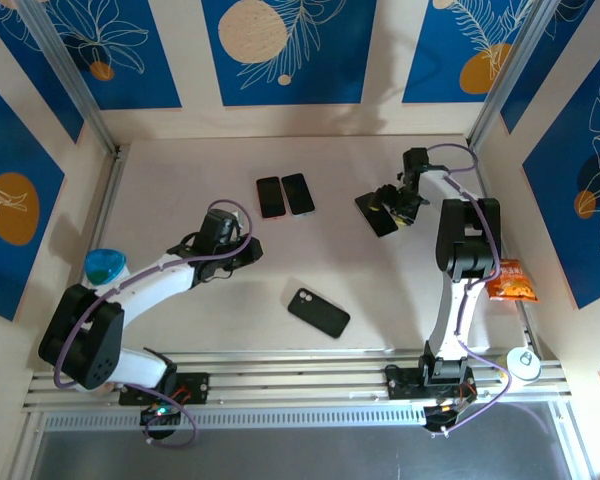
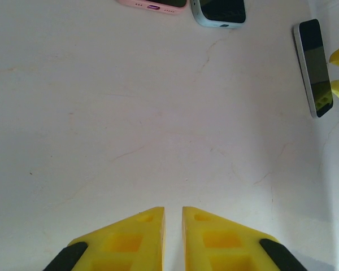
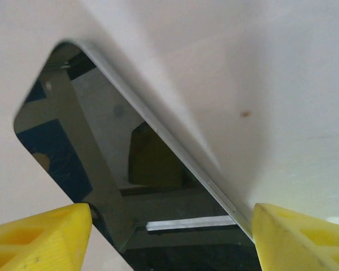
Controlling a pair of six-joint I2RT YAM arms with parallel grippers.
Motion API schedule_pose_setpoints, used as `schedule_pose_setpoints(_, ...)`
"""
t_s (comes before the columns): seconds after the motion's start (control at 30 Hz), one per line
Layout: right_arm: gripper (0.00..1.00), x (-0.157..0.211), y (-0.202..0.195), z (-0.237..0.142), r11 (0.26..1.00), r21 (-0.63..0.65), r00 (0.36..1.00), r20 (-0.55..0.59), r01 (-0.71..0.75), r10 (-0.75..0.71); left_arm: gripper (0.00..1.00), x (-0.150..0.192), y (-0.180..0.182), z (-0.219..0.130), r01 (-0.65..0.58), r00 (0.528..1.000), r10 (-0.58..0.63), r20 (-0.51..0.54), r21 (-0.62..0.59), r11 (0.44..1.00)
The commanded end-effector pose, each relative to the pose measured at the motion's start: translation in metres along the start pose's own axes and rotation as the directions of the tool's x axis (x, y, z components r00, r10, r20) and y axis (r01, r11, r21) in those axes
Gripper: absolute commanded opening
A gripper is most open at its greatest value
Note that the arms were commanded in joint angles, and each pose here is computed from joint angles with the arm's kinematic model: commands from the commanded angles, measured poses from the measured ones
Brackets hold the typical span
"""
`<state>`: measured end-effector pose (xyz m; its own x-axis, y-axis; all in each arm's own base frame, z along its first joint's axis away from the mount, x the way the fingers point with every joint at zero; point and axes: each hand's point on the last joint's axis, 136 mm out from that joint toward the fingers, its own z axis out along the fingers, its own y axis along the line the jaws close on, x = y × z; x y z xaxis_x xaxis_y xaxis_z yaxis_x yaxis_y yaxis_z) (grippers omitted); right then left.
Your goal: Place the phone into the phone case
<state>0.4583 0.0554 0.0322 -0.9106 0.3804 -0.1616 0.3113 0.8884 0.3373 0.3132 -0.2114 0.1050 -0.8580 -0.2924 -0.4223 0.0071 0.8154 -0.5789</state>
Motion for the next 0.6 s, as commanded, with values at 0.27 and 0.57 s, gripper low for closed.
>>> schedule_pose_setpoints(0.27,0.79,0.047,0.019,-0.006,0.987,0.105,0.993,-0.022,0.12,-0.118,0.17,0.008,0.005,0.003,0.015,1.0,-0.015,-0.008,-0.004,1.0)
schedule_pose_setpoints(0.57,0.91,0.024,0.027,-0.008,0.926,0.242,0.955,-0.006,0.289,-0.296,0.17,0.008,0.007,0.002,0.017,1.0,-0.017,0.002,-0.01,1.0)
